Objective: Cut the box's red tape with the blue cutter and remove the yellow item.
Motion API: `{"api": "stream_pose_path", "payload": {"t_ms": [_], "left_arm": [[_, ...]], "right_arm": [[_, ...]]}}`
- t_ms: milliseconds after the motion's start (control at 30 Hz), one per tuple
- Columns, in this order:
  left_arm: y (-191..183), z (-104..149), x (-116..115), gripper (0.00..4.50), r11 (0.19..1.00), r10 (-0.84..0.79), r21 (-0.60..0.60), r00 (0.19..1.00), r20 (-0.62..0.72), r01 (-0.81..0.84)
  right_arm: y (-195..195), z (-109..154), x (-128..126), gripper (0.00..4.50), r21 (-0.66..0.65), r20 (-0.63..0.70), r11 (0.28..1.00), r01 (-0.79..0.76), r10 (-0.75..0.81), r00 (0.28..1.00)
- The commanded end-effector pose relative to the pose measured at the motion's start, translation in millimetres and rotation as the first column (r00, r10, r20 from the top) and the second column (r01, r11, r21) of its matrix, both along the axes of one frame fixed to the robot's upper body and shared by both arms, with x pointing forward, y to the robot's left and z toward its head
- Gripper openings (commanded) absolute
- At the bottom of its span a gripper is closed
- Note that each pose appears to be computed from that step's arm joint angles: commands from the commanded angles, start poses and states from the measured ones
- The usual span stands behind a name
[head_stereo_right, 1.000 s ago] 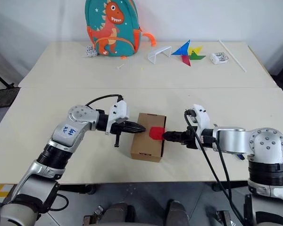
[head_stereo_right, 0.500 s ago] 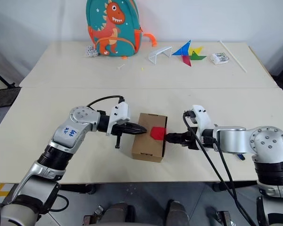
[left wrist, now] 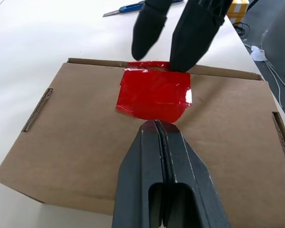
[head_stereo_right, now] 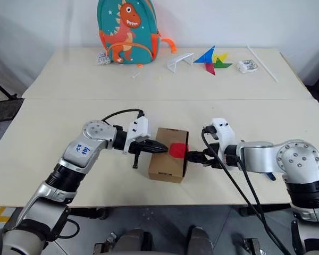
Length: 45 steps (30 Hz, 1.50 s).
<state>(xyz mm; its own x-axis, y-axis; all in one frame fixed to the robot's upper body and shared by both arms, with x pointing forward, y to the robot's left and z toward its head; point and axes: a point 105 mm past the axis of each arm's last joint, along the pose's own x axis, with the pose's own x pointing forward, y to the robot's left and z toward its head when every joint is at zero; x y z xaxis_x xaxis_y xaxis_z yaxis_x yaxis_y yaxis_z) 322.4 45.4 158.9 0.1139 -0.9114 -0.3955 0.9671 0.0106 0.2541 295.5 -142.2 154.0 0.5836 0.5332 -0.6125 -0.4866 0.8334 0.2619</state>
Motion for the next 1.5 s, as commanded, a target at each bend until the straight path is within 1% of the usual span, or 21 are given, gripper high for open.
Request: {"api": "stream_pose_path", "payload": {"t_ms": [33,167,433,567,633,733,800,867,967,1067,1200,1333,1500], "left_arm": [[3,-24,-4,0.00,0.997,0.017,0.079,0.998,-0.059,-0.012],[3,-29,-7,0.00,0.996,0.017,0.087,0.997,-0.080,-0.010],[3,-29,-7,0.00,0.996,0.019,0.084,0.997,-0.080,-0.012],[3,-27,-6,0.00,0.997,0.020,0.079,0.997,-0.076,-0.014],[3,-27,-6,0.00,0.997,0.020,0.079,0.997,-0.073,-0.014],[4,-25,-5,0.00,0.997,0.024,0.077,0.998,-0.063,-0.019],[4,-22,-5,0.00,0.997,0.026,0.073,0.998,-0.055,-0.022],[5,-21,-4,0.00,0.997,0.026,0.072,0.998,-0.051,-0.022],[6,-20,-3,0.00,0.997,0.025,0.078,0.999,-0.046,-0.021],[7,-19,-3,0.00,0.997,0.025,0.080,0.999,-0.044,-0.021],[7,-17,-4,0.00,0.996,0.021,0.082,0.999,-0.042,-0.018],[9,-16,-4,0.00,0.996,0.024,0.086,0.999,-0.040,-0.020],[10,-15,-4,0.00,0.996,0.029,0.087,0.999,-0.039,-0.025]], "right_arm": [[-16,-15,-5,4.45,-0.123,-0.033,0.992,0.012,-0.016,0.999],[-24,-18,-7,4.45,-0.150,-0.034,0.989,0.021,-0.026,0.999],[-38,-24,-6,4.45,-0.162,-0.038,0.985,0.056,-0.063,0.997],[-38,-20,-4,4.45,-0.142,-0.015,0.989,0.051,-0.054,0.998],[-34,-10,-2,4.45,-0.098,0.027,0.995,0.037,-0.034,0.999],[-40,2,-4,4.45,-0.038,0.042,0.999,0.036,-0.034,0.999],[-51,1,-5,4.45,0.025,-0.004,0.998,0.066,-0.066,0.998],[-53,-1,-7,4.45,0.131,-0.067,0.988,0.081,-0.072,0.995],[-49,1,-4,4.45,0.287,-0.134,0.955,0.080,-0.043,0.990],[-43,2,1,4.45,0.368,-0.174,0.927,0.076,-0.011,0.985],[-36,-6,7,4.45,0.432,-0.240,0.898,0.088,0.021,0.971],[-28,-19,7,4.45,0.423,-0.287,0.903,0.080,0.049,0.957],[-24,-26,8,4.45,0.421,-0.301,0.904,0.073,0.064,0.952]]}}
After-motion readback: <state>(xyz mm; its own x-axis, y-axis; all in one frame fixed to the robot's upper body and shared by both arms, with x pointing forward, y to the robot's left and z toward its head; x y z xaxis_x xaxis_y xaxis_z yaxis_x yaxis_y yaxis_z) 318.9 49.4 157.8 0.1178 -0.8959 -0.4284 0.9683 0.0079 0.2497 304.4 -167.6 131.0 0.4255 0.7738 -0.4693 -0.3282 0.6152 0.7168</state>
